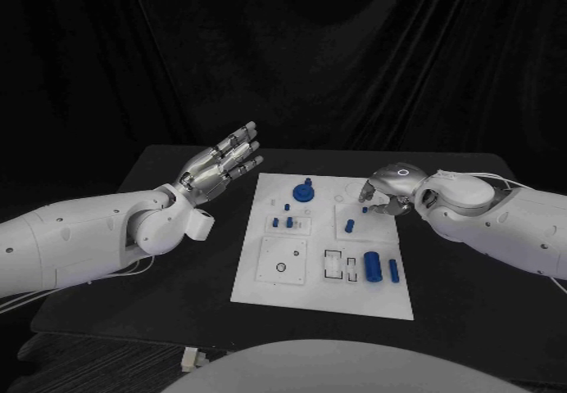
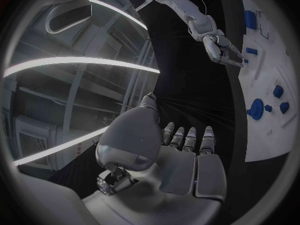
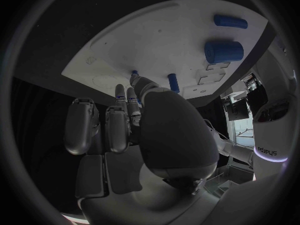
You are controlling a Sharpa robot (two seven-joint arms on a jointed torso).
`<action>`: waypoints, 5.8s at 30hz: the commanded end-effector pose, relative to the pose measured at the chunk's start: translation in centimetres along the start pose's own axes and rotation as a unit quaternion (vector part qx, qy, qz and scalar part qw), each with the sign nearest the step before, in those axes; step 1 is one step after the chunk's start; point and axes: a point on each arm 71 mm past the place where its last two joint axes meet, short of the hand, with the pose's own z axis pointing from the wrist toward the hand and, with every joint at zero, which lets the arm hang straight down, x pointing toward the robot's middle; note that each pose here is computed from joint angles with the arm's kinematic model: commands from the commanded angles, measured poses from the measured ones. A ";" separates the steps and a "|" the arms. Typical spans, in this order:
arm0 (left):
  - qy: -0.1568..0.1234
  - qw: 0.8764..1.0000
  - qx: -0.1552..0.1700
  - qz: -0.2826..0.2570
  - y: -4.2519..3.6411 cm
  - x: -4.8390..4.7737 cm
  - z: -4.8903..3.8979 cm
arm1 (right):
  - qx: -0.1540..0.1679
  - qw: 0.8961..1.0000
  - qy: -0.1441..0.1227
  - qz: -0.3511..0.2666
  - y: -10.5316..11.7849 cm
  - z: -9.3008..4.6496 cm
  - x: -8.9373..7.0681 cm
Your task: Assemble the parts on the task board
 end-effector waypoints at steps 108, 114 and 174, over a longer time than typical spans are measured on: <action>0.013 1.000 -0.004 -0.028 1.21 0.15 -0.83 | -0.152 0.988 -0.026 -0.024 14.5 1.5 -4.8; 0.015 0.999 -0.003 -0.029 1.28 0.34 -0.72 | -0.163 0.986 -0.018 -0.017 16.0 2.4 -3.7; 0.022 0.999 -0.014 -0.039 2.25 0.50 -0.68 | -0.173 0.985 0.005 0.006 18.2 3.2 -0.4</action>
